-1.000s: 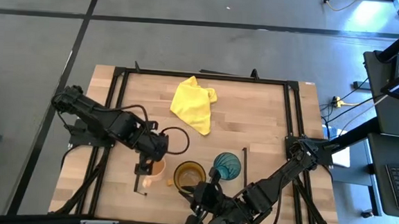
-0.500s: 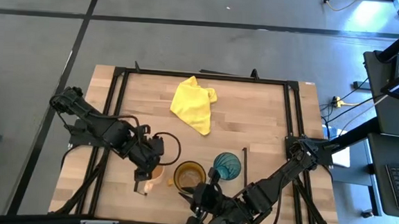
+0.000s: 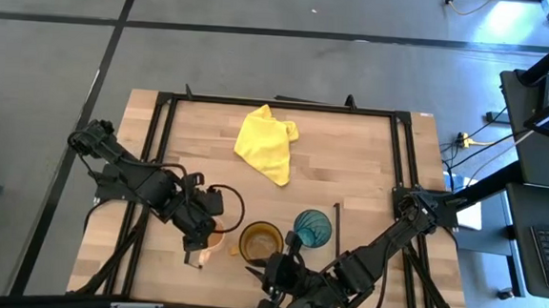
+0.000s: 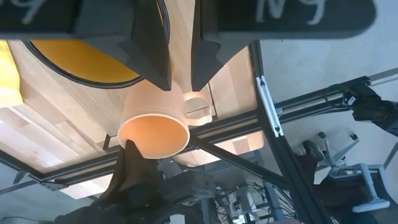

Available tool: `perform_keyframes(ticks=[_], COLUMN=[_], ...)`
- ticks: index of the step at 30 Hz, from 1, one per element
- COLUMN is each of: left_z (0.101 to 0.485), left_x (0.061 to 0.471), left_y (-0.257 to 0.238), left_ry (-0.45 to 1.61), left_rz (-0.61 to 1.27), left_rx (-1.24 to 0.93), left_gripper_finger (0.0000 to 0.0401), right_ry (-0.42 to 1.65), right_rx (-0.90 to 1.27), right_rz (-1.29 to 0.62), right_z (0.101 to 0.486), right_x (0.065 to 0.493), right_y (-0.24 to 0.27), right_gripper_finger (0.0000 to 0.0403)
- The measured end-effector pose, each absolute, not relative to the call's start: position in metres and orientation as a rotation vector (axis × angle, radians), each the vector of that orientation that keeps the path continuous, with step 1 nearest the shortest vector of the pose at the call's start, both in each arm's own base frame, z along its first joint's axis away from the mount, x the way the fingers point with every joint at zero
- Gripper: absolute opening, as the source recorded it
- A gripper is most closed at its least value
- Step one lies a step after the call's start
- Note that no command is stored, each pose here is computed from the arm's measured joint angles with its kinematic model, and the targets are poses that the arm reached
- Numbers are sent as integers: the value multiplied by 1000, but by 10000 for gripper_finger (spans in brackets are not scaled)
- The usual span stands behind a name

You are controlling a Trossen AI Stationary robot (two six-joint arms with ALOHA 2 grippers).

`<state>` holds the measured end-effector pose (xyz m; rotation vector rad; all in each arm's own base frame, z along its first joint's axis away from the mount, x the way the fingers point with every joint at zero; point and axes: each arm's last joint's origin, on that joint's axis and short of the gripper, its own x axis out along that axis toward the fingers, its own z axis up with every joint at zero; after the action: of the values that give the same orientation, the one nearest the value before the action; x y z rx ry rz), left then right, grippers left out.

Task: Stack small to large cups/mugs on shelf
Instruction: Put the light orange mug on the shelf

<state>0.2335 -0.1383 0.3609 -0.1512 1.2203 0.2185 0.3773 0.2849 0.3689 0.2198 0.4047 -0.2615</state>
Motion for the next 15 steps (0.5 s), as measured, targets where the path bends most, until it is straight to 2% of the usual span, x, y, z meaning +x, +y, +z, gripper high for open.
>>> perform_keyframes(ticks=[8, 15], left_z=[379, 378], left_x=[230, 227], left_y=[-140, -137], left_ry=[1152, 1186], left_rz=[215, 236], left_rx=[-142, -121], left_gripper_finger=[30, 27], right_ry=[405, 405], right_rx=[216, 217], right_rz=[-261, -262], right_z=[369, 369], right_x=[377, 377], right_y=[285, 285], right_gripper_finger=[65, 65])
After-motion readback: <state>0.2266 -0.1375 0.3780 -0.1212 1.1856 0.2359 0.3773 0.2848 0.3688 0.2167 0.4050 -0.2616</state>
